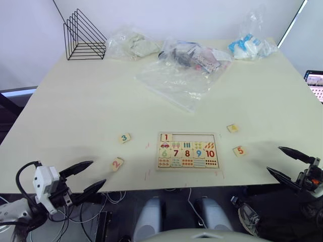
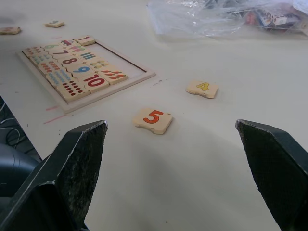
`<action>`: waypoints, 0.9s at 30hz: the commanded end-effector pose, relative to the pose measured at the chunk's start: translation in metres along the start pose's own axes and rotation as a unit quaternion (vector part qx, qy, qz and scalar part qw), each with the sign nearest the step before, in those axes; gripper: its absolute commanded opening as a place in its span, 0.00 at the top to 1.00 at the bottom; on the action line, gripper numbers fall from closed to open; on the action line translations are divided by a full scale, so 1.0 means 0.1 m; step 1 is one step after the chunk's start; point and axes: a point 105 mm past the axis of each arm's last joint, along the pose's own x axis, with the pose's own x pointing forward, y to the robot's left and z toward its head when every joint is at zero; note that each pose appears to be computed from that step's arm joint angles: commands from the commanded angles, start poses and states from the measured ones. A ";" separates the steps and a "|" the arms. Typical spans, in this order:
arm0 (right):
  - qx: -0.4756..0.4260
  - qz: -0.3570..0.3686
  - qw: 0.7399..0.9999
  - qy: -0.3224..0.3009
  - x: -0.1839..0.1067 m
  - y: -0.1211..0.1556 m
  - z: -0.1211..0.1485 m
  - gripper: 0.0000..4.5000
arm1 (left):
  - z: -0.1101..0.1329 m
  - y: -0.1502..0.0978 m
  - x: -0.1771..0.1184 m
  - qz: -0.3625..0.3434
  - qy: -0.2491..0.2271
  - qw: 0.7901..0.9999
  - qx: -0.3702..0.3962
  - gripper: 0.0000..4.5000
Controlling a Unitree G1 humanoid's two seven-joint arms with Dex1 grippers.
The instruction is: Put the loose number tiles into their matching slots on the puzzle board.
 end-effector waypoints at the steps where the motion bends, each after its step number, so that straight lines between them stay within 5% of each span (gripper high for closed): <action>1: -0.013 0.004 1.000 -0.011 0.00 0.01 0.08 0.00 | 0.04 0.03 -0.03 0.007 -0.010 1.000 0.010 0.04; 18: -0.013 0.009 1.000 -0.017 0.03 0.01 0.09 0.00 | 0.03 0.03 0.00 0.007 -0.014 1.000 0.012 0.04; 27: -0.012 0.089 0.996 -0.025 0.10 0.15 0.22 0.00 | 0.01 0.00 0.10 0.027 -0.010 0.999 0.017 0.04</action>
